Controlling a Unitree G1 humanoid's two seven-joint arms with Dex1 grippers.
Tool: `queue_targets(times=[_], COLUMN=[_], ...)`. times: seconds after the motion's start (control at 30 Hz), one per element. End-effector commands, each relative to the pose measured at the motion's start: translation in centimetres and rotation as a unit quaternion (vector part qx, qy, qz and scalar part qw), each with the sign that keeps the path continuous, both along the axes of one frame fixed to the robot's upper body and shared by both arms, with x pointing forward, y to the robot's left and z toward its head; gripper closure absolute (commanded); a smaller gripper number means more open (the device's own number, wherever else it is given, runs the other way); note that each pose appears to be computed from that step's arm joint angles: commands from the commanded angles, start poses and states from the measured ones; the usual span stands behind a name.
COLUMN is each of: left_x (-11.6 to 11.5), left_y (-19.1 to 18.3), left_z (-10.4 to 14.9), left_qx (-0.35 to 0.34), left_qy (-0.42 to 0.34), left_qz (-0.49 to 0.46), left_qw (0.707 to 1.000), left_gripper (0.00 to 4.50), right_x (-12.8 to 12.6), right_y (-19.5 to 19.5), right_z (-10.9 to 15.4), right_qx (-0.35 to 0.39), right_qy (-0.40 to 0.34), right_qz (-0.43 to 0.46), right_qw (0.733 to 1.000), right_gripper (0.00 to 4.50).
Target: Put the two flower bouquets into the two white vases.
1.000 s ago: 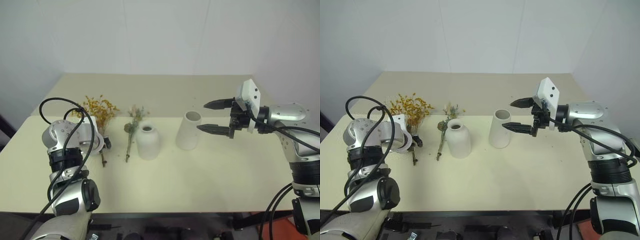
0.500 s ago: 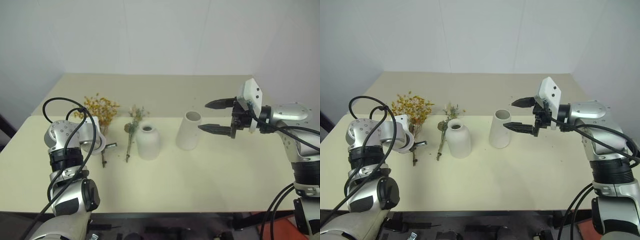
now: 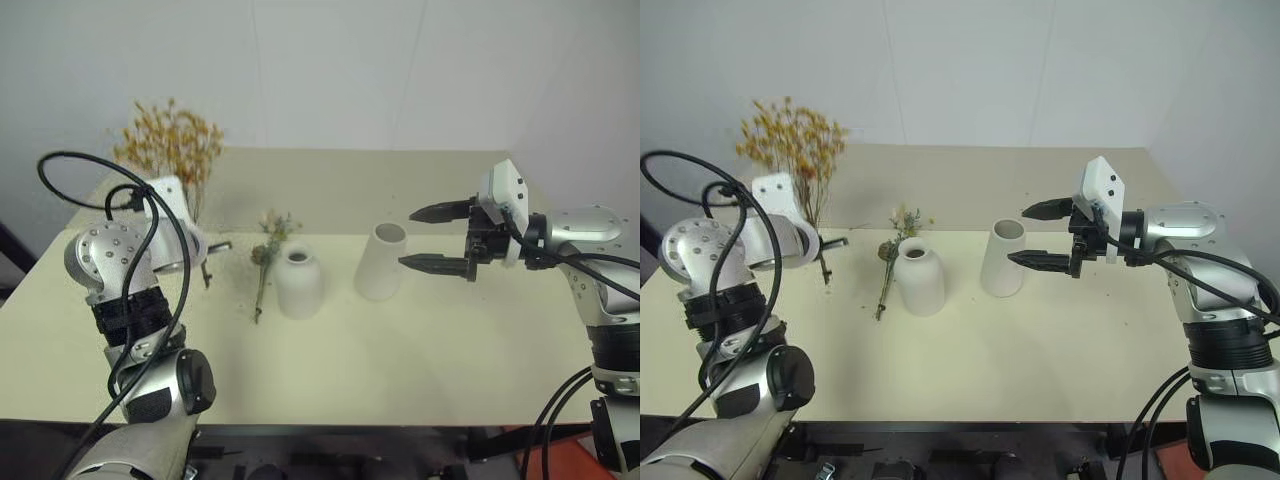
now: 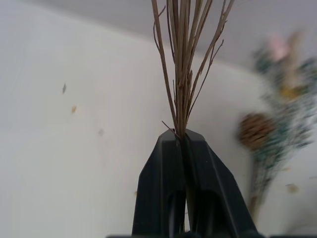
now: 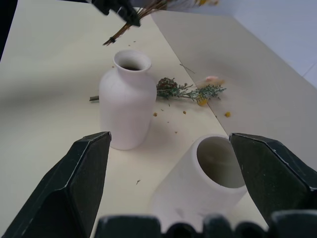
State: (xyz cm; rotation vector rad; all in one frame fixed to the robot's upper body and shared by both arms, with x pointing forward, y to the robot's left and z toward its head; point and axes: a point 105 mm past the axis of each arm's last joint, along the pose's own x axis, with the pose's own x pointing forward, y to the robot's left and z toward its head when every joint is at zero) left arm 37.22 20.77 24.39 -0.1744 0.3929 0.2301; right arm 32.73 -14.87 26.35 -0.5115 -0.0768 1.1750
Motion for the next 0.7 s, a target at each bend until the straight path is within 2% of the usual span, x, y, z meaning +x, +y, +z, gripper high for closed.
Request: queue_targets(times=[0.03, 0.1, 0.17, 0.33, 0.43, 0.57, 0.63, 0.7], left_x=[-0.3, -0.1, 0.2, 1.0, 1.1, 0.6, 0.0, -0.1], left_y=[-1.5, -2.6, -4.5, -8.7, -11.2, -15.0, -16.0, -16.5], left_z=[3.9, 4.9, 6.6, 9.1, 9.4, 9.3, 9.3, 9.4], left_qx=[0.013, -0.002, -0.017, -0.055, -0.051, -0.023, -0.012, -0.016], left_qy=[-0.111, -0.149, -0.203, -0.276, -0.298, -0.33, -0.354, -0.372], left_qz=[-0.028, -0.08, -0.15, -0.265, -0.337, -0.448, -0.495, -0.513], left_qw=[0.993, 0.986, 0.968, 0.922, 0.892, 0.831, 0.793, 0.774], left_gripper=[4.46, 4.46, 4.46, 4.46, 4.46, 4.46, 4.46, 4.46], right_x=[-0.5, -0.5, -0.6, -0.7, -0.8, -0.8, -0.8, -0.9], right_y=[-0.1, -0.2, -0.5, -0.8, -1.1, -2.2, -2.7, -2.9], right_z=[1.5, 1.6, 1.6, 1.3, 1.0, 0.5, 0.4, 0.4], right_qx=[0.004, 0.005, 0.005, 0.01, 0.013, 0.028, 0.032, 0.034], right_qy=[-0.035, -0.037, -0.04, -0.041, -0.039, -0.027, -0.026, -0.025], right_qz=[0.001, -0.003, -0.011, -0.025, -0.035, -0.068, -0.08, -0.088], right_qw=[0.999, 0.999, 0.999, 0.999, 0.999, 0.997, 0.996, 0.995], right_gripper=[0.0, 0.0, 0.0, 0.0, 0.0, 0.0, 0.0, 0.0])
